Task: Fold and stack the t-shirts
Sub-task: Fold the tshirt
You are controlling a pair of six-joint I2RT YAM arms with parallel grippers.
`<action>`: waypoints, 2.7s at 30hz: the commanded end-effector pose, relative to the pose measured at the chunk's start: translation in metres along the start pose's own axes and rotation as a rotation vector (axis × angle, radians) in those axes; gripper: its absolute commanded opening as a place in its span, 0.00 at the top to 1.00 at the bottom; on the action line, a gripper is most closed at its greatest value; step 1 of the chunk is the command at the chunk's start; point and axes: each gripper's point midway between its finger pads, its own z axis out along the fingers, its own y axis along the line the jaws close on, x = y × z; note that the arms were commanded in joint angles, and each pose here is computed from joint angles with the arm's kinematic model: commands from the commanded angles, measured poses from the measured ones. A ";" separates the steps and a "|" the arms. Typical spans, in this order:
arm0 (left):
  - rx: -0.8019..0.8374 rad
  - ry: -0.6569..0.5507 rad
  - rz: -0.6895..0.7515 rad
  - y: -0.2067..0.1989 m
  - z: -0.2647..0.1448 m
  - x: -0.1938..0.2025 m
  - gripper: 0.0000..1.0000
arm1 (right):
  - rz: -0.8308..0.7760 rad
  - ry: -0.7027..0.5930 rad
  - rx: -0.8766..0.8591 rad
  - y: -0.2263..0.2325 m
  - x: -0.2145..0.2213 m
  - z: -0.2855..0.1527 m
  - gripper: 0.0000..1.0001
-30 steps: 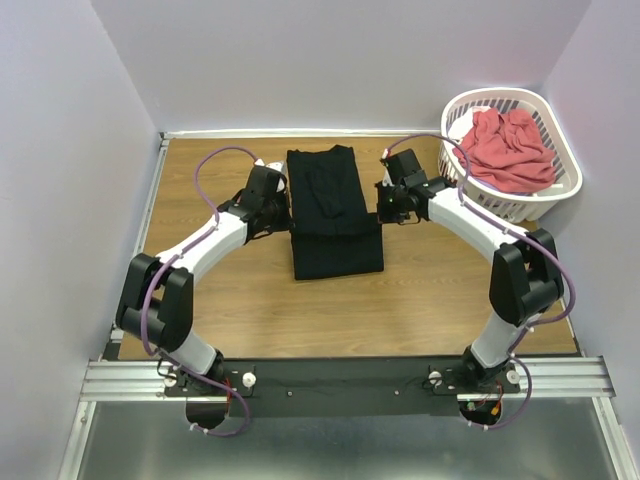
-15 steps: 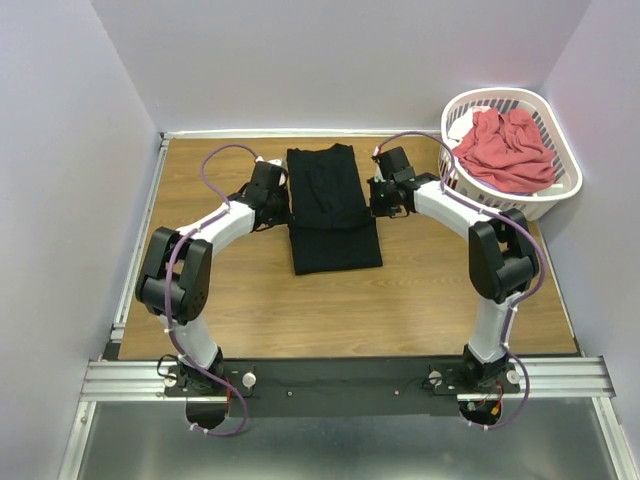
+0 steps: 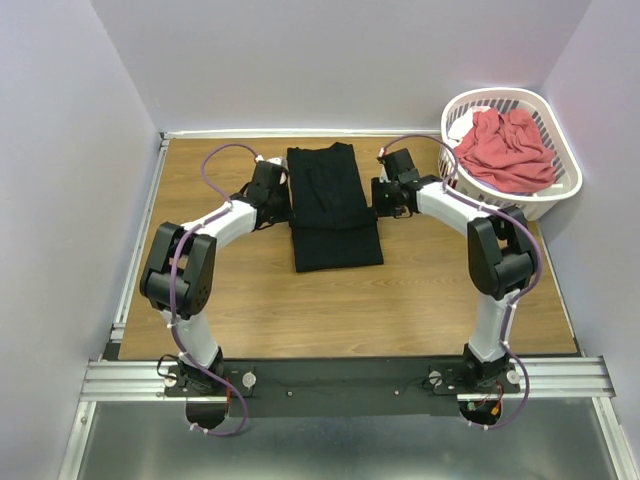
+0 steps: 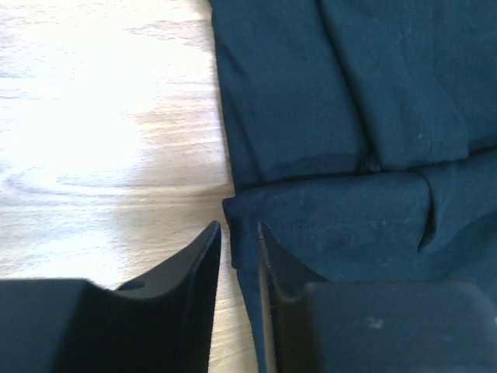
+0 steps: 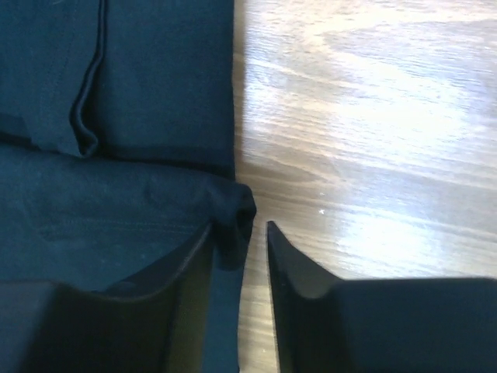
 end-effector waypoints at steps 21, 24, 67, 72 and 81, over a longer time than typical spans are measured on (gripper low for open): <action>0.191 -0.018 0.039 -0.098 -0.029 0.088 0.88 | -0.100 -0.092 -0.251 0.116 0.032 0.003 0.82; 0.180 0.052 0.057 -0.092 -0.021 0.112 0.88 | -0.102 -0.084 -0.245 0.115 0.034 0.014 0.82; 0.360 -0.132 -0.141 -0.053 0.007 0.010 0.88 | 0.261 -0.127 -0.840 0.087 -0.012 -0.004 0.79; 0.315 -0.076 -0.255 -0.024 0.046 0.031 0.92 | 0.386 -0.093 -0.768 0.048 0.004 0.048 0.79; 0.335 -0.155 -0.222 -0.020 0.007 0.002 0.90 | 0.360 -0.171 -0.775 0.053 -0.023 -0.003 0.73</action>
